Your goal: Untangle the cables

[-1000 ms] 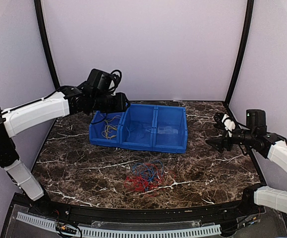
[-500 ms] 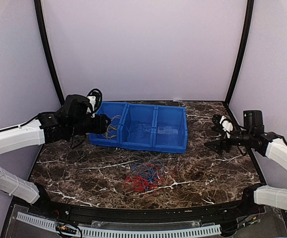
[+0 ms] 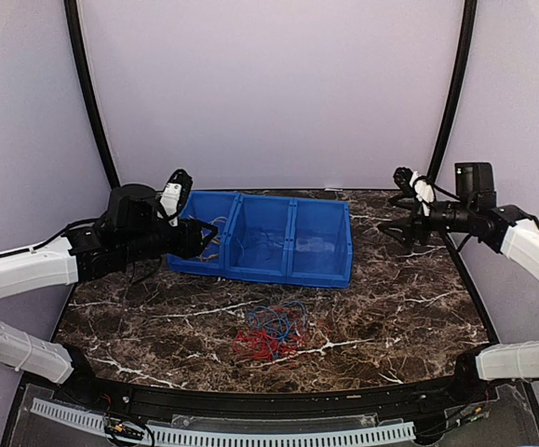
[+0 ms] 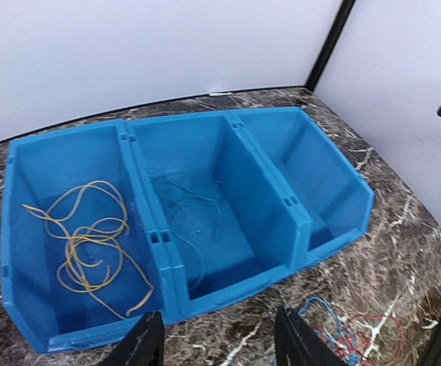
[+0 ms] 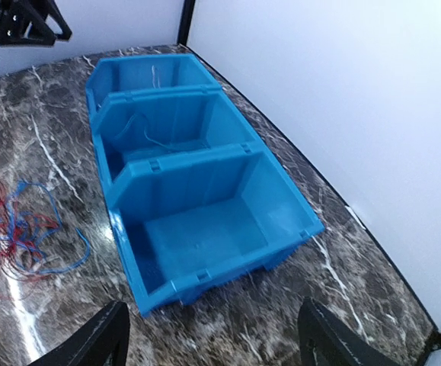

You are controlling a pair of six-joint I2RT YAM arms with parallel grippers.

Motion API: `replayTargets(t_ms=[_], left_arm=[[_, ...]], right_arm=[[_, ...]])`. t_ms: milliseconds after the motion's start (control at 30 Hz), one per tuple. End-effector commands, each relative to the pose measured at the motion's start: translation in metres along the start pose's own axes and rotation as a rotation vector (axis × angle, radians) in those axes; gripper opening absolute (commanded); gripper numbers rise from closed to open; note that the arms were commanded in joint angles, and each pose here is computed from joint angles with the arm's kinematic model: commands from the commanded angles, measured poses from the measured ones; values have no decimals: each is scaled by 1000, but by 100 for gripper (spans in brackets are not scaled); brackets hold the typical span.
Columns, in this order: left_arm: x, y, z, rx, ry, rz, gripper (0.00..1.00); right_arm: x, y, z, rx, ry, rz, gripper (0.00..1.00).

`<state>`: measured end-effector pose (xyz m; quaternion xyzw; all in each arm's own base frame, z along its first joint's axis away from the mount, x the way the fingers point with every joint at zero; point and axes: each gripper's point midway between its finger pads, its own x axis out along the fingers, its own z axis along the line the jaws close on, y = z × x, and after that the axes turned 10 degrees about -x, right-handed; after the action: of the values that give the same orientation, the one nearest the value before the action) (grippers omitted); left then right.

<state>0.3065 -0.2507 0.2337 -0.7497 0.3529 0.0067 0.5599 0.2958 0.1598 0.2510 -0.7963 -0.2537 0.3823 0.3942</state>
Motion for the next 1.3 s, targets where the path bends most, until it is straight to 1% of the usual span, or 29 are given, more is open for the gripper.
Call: replayTargets(t_ms=[0, 33, 100, 167, 233, 267, 300, 333, 367, 400, 467, 500, 567, 667, 767, 967, 1133, 1200, 1233, 1267], left_arm=[[-7, 18, -41, 46, 223, 132, 50], [-9, 27, -48, 63, 271, 178, 51], [-9, 53, -50, 70, 312, 281, 51], [-3, 77, -46, 39, 322, 356, 52], [2, 107, -42, -5, 350, 421, 53], [7, 108, -47, -14, 384, 406, 53], [5, 119, -48, -42, 412, 435, 53], [10, 118, -51, -56, 431, 420, 53], [13, 129, -49, -66, 436, 446, 53], [14, 129, -53, -72, 463, 444, 52], [18, 141, -57, -78, 500, 484, 49], [22, 148, -57, -78, 506, 507, 46], [30, 154, -57, -62, 510, 523, 44], [41, 159, -57, -17, 514, 531, 46], [48, 161, -60, -2, 539, 535, 47], [47, 167, -77, -18, 658, 555, 39], [41, 172, -86, 8, 713, 572, 37], [41, 173, -88, 14, 723, 575, 30], [43, 172, -89, 13, 722, 573, 24], [44, 172, -90, 11, 725, 570, 22]], right_arm=[[26, -30, 34, -54, -253, -34, 72], [33, -35, 47, -76, -315, -35, 69], [46, -42, 75, -124, -416, -38, 68], [60, -40, 104, -154, -509, -35, 72], [76, -34, 130, -142, -606, -20, 76], [83, -31, 142, -131, -651, -12, 77], [91, -28, 153, -124, -690, -7, 77], [97, -28, 166, -128, -726, -5, 77], [104, -25, 175, -127, -750, 3, 78], [110, -24, 184, -133, -774, 8, 78], [120, -16, 202, -160, -822, 42, 78], [124, -13, 208, -173, -835, 62, 78], [130, -12, 213, -156, -852, 72, 78], [134, -15, 220, -118, -879, 55, 78], [138, -11, 225, -114, -882, 64, 76], [145, -5, 230, -78, -905, 82, 69], [145, -6, 232, -63, -926, 80, 66], [145, -7, 233, -55, -931, 77, 66], [145, -7, 233, -50, -934, 79, 66], [145, -7, 234, -46, -937, 78, 65]])
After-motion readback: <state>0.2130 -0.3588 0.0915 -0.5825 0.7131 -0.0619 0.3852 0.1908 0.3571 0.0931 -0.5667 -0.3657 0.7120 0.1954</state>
